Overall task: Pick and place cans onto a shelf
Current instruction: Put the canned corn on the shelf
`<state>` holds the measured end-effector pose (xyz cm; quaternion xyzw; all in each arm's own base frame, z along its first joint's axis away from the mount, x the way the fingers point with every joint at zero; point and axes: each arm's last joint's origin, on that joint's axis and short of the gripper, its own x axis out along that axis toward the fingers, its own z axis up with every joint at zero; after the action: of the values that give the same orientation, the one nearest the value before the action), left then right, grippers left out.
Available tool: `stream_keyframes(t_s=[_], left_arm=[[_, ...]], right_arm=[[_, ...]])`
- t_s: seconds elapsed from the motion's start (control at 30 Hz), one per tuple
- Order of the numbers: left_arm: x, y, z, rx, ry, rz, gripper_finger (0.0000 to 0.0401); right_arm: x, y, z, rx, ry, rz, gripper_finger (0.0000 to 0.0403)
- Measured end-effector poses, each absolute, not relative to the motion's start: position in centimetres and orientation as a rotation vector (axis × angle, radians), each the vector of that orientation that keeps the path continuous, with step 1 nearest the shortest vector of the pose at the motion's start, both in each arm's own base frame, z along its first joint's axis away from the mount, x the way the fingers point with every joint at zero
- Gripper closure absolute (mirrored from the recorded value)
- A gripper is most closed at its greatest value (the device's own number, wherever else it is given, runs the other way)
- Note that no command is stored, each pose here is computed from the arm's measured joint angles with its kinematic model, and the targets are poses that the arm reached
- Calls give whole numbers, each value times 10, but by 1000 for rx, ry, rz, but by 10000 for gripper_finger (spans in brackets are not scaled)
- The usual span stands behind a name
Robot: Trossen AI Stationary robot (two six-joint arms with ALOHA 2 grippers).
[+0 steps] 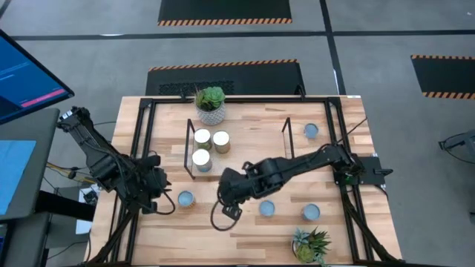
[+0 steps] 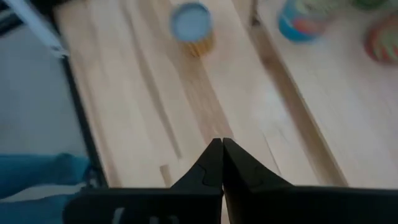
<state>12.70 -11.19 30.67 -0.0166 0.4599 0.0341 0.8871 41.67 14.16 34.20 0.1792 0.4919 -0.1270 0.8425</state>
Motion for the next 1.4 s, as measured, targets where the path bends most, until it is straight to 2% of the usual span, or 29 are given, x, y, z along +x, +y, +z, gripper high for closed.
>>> stream_keyframes(t_s=[0.23, 0.47, 0.67, 0.9, 1.03, 1.13, 1.2, 1.4], left_arm=[[129, -114, 308, -64, 934, 61, 328], [131, -115, 309, -52, 900, 68, 328], [132, -116, 309, -49, 883, 71, 328], [134, -117, 309, -50, 879, 80, 328], [135, -117, 309, -36, 863, 92, 328], [136, -116, 310, -34, 845, 105, 328], [138, -116, 310, -34, 834, 104, 328], [143, -113, 312, -34, 811, 109, 328]], right_arm=[[384, 157, 329, 439, 1151, -622, 377], [365, 170, 333, 458, 1128, -645, 387], [344, 176, 313, 472, 1180, -748, 383], [291, 183, 289, 838, 1268, -1077, 384], [262, 197, 282, 930, 1240, -1207, 382], [247, 207, 270, 941, 1201, -1289, 374], [244, 214, 261, 941, 1199, -1267, 364], [244, 225, 243, 889, 1211, -1279, 313]])
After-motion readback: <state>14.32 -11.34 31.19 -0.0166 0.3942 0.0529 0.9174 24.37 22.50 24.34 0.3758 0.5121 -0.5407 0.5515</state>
